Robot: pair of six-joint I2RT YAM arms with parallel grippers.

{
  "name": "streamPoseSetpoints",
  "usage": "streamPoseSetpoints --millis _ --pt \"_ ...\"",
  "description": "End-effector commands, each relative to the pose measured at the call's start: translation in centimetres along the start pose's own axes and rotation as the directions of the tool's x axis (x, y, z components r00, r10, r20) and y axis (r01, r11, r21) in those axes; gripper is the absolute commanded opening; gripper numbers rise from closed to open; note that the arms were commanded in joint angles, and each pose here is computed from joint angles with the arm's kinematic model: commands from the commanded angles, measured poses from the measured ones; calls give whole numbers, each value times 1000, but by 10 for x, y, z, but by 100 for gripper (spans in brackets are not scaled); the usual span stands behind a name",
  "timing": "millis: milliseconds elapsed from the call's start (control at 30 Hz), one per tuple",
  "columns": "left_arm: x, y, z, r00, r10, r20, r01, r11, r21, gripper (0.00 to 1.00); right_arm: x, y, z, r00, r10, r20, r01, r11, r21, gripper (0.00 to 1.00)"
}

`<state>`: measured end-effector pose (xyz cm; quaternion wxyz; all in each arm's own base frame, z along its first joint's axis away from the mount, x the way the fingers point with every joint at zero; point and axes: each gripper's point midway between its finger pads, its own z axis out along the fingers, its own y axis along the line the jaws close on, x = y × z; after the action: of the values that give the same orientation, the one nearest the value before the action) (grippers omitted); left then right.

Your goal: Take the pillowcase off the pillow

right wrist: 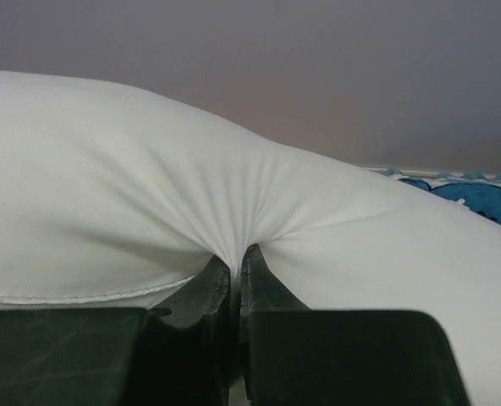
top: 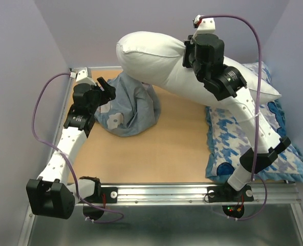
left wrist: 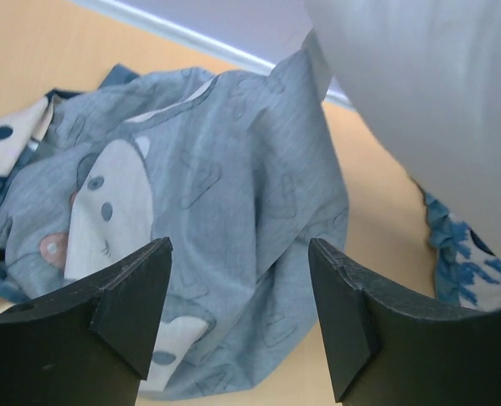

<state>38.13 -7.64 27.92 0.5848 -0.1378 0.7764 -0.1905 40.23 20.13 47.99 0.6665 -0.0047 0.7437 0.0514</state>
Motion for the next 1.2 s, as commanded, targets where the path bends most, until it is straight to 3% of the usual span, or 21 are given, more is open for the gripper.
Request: streamPoseSetpoints --millis 0,133,367,400,467,633,867,967,1000,1067,1100,1167 --pt "-22 0 -7 995 -17 94 18 1000 -14 75 -88 16 -16 947 213 243 -191 975 -111 1" --pt "-39 -14 -28 985 -44 166 36 998 52 75 -61 55 8 960 218 173 -182 962 -203 1" --pt "-58 -32 -48 986 -56 157 42 995 93 74 60 136 59 971 239 -21 -230 905 -359 1" --pt "-55 -29 -51 988 -54 144 44 996 74 74 94 146 66 969 240 -58 -244 893 -379 1" --pt "-54 -26 -54 989 -51 142 43 997 62 75 126 170 61 953 275 -125 -302 841 -449 1" --pt "-44 -21 -56 993 -21 115 16 999 47 75 208 217 55 933 255 -254 -353 791 -501 1" --pt "-26 -12 -59 997 15 80 -18 999 41 75 255 233 47 893 251 -374 -427 738 -522 1" --pt "-17 -14 -62 998 32 59 -36 997 66 75 251 232 34 891 231 -391 -428 714 -554 32" --pt "-16 -16 -65 998 33 62 -38 996 83 76 244 227 25 893 229 -388 -426 709 -562 52" --pt "-11 -14 -68 997 49 59 -54 995 89 76 236 220 15 896 226 -382 -421 707 -568 69" --pt "-12 -14 -71 996 55 66 -61 994 91 77 211 213 4 903 246 -351 -417 694 -586 83" --pt "-15 -15 -79 994 63 91 -71 993 98 78 205 204 -8 907 235 -349 -407 697 -590 94"
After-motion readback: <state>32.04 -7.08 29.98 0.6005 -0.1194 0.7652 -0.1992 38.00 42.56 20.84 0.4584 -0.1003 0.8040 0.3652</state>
